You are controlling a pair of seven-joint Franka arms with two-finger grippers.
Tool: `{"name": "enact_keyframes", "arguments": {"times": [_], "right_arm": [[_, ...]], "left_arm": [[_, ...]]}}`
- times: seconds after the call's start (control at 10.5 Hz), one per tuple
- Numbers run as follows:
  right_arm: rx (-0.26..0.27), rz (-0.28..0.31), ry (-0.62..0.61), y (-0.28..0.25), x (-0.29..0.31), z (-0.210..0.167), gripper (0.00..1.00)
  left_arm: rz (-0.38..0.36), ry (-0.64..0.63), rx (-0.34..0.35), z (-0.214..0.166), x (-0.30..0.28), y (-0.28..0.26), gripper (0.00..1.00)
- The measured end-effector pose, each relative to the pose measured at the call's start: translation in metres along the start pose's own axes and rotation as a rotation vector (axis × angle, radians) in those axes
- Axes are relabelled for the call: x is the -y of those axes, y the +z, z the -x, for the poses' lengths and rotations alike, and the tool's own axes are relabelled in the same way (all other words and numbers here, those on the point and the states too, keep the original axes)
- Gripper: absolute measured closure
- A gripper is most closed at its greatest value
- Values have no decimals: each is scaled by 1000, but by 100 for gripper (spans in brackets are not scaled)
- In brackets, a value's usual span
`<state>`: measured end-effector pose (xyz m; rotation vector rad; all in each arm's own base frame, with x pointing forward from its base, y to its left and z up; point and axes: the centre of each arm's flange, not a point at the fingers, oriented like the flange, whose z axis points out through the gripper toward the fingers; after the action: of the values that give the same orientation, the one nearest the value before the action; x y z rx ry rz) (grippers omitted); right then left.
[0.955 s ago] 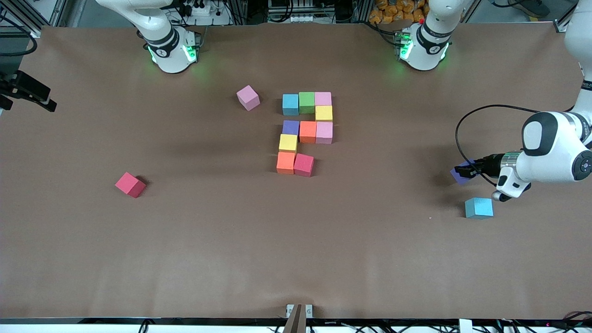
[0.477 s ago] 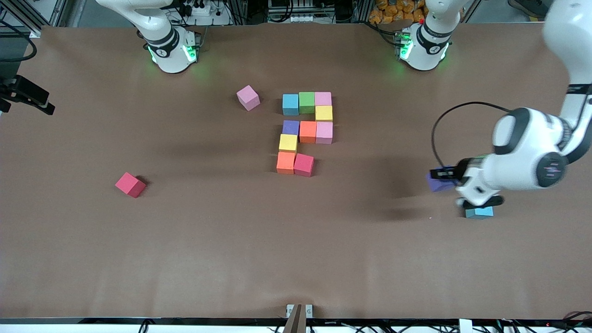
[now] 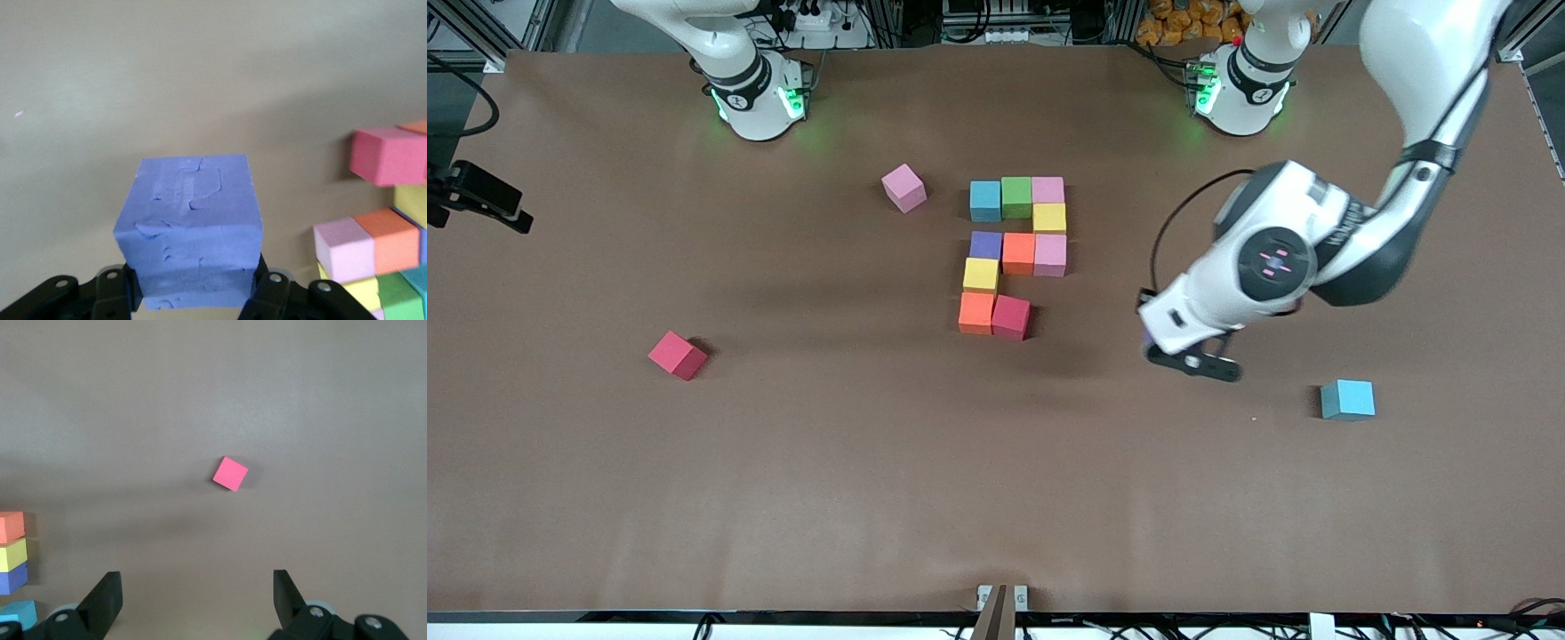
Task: Form number 2 with 11 blocks
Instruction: 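Carry the purple cube toward the figure with the left gripper, then lower the purple cube beside the pink cube at the figure's base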
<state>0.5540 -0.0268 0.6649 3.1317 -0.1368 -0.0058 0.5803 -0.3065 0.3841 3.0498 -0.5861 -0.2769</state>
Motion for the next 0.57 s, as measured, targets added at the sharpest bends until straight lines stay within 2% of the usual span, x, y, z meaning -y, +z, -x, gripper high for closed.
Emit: {"name": "enact_keyframes", "arguments": {"times": [0.29, 0.57], "right_arm": [[-16, 0, 1, -7, -1, -1, 0], [-15, 0, 1, -5, 0, -2, 0]], "left_arm": [[-18, 293, 29, 9, -89, 24, 40], [-68, 495, 39, 6, -118, 49, 40]]}}
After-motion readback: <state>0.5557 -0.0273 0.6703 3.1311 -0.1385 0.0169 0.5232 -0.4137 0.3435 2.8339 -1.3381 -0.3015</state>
